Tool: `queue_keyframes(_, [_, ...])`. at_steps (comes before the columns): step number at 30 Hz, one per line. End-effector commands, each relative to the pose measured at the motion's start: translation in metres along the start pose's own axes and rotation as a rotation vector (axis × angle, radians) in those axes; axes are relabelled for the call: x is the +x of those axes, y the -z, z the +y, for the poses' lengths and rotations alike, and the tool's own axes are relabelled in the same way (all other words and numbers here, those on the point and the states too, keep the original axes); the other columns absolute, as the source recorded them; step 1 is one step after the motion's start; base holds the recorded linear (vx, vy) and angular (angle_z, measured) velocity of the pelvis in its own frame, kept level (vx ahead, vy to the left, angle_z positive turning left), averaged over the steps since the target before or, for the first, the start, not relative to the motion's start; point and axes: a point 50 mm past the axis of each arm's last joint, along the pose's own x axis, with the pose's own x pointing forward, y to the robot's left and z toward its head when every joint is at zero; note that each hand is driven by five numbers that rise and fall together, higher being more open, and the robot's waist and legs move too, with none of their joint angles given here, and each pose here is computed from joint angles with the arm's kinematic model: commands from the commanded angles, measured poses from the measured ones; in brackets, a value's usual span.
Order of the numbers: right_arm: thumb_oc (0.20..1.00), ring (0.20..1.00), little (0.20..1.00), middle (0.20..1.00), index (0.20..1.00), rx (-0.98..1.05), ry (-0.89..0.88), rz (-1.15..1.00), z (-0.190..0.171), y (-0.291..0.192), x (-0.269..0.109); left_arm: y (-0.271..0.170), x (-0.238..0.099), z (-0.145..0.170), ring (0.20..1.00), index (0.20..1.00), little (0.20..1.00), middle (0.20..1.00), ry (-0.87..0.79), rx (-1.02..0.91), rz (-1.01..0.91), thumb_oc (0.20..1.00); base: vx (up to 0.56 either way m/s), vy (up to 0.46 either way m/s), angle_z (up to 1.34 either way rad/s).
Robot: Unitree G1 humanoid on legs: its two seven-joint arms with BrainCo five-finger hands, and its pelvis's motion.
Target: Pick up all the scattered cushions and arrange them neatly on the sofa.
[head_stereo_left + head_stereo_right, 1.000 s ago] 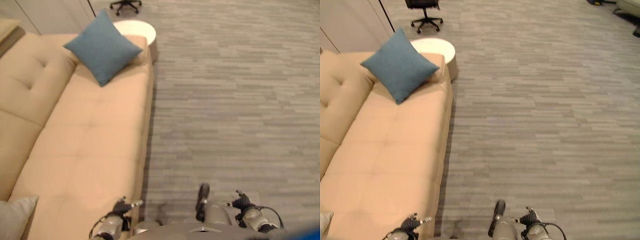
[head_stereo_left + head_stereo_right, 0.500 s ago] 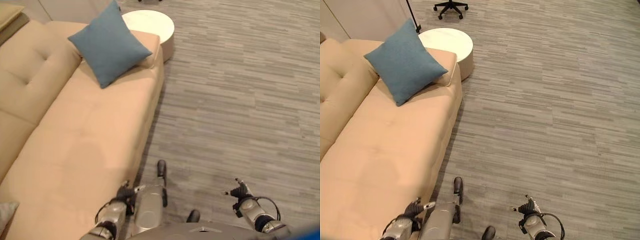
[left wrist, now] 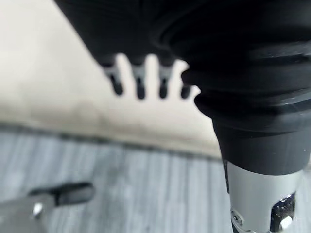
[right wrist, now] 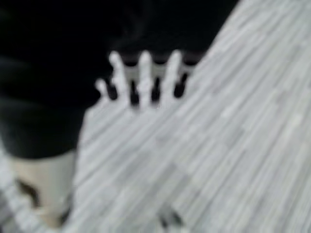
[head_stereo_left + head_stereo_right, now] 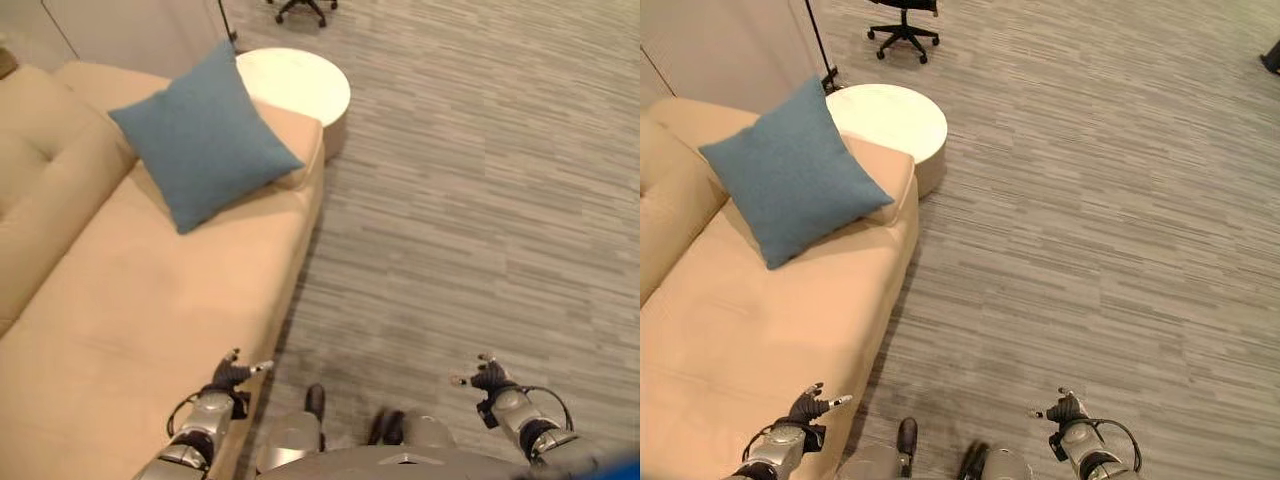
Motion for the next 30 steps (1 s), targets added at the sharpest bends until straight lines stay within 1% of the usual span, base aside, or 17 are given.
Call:
queue_keyframes(1, [1.000,1.000,1.000,1.000,1.000,0.013,0.072,-0.034,-0.022,-0.005,0.004,0.003,-0.001,0.002,1.000,1.000,1.000,1.000,0.009,0.051,-0.013,1.000,0.26,-0.104,1.42])
queue_keyframes(3, [1.000,1.000,1.000,1.000,1.000,0.001,0.059,0.001,-0.020,0.001,0.003,0.014,-0.003,-0.003,1.000,1.000,1.000,1.000,0.020,0.057,0.021,1.000,0.36,-0.139,1.45])
queue_keyframes(4, [1.000,1.000,1.000,1.000,1.000,0.054,0.047,0.014,-0.020,0.001,0.003,0.015,-0.003,-0.003,1.000,1.000,1.000,1.000,0.027,0.054,0.031,1.000,0.40,-0.190,0.84])
queue_keyframes(5, [1.000,1.000,1.000,1.000,1.000,0.058,0.054,-0.014,-0.020,-0.003,0.003,0.015,-0.003,-0.005,1.000,1.000,1.000,1.000,0.031,0.047,0.032,1.000,0.35,-0.226,0.67])
queue_keyframes(6, [1.000,1.000,1.000,1.000,1.000,0.094,0.049,-0.034,-0.019,-0.010,0.004,0.013,-0.004,-0.015,1.000,1.000,1.000,1.000,0.061,0.046,0.026,1.000,0.12,-0.158,1.08])
queue_keyframes(8, [1.000,1.000,1.000,1.000,1.000,0.089,0.056,-0.011,-0.016,-0.005,0.003,-0.002,-0.001,-0.021,1.000,1.000,1.000,1.000,0.076,0.038,-0.018,1.000,0.12,-0.194,1.50])
queue_keyframes(14, [1.000,1.000,1.000,1.000,1.000,0.080,0.058,0.003,-0.010,0.001,0.001,-0.008,0.001,-0.016,1.000,1.000,1.000,1.000,0.055,0.067,-0.031,1.000,0.30,-0.044,0.67])
queue_keyframes(16, [1.000,1.000,1.000,1.000,1.000,0.065,0.022,0.004,0.000,0.003,-0.001,0.001,-0.001,-0.010,1.000,1.000,1.000,1.000,0.040,0.049,-0.007,1.000,0.28,0.069,0.27])
queue_keyframes(18, [1.000,1.000,1.000,1.000,1.000,0.061,0.019,0.000,0.002,0.001,-0.001,0.004,-0.001,-0.009,1.000,1.000,1.000,1.000,0.036,0.046,0.002,1.000,0.20,0.106,-0.08])
queue_keyframes(19, [1.000,1.000,1.000,1.000,1.000,0.094,-0.022,-0.193,-0.015,-0.039,0.002,0.012,-0.002,0.006,1.000,1.000,1.000,1.000,0.018,0.069,0.029,1.000,0.33,0.196,-0.03])
queue_keyframes(20, [1.000,1.000,1.000,1.000,1.000,0.150,0.055,-0.454,-0.024,-0.107,-0.005,0.018,-0.004,0.010,1.000,1.000,1.000,1.000,0.010,0.069,0.039,1.000,0.25,0.233,0.03])
queue_keyframes(21, [1.000,1.000,1.000,1.000,1.000,0.164,0.070,-0.562,-0.032,-0.141,-0.014,0.023,-0.005,0.011,1.000,1.000,1.000,1.000,0.013,0.074,0.052,1.000,0.09,0.126,0.12])
queue_keyframes(23, [1.000,1.000,1.000,1.000,1.000,0.169,0.079,-0.612,-0.030,-0.145,-0.019,0.022,-0.005,0.012,1.000,1.000,1.000,1.000,-0.002,0.058,0.043,1.000,0.11,0.152,0.13])
queue_keyframes(24, [1.000,1.000,1.000,1.000,1.000,-0.011,0.067,-0.191,-0.018,-0.041,0.003,0.014,-0.003,0.014,1.000,1.000,1.000,1.000,-0.019,0.043,0.026,1.000,0.16,0.157,0.22])
queue_keyframes(25, [1.000,1.000,1.000,1.000,1.000,-0.011,0.067,-0.191,-0.018,-0.041,0.003,0.014,-0.003,0.014,1.000,1.000,1.000,1.000,-0.019,0.043,0.026,1.000,0.15,0.125,0.42])
queue_keyframes(26, [1.000,1.000,1.000,1.000,1.000,-0.014,0.065,-0.139,-0.018,-0.031,0.004,0.009,-0.002,0.017,1.000,1.000,1.000,1.000,-0.026,0.052,0.007,1.000,0.10,0.069,0.61])
queue_keyframes(30, [1.000,1.000,1.000,1.000,1.000,0.001,0.029,-0.065,-0.014,-0.016,0.004,0.016,-0.004,0.021,1.000,1.000,1.000,1.000,-0.034,0.058,0.022,1.000,0.26,0.049,0.57])
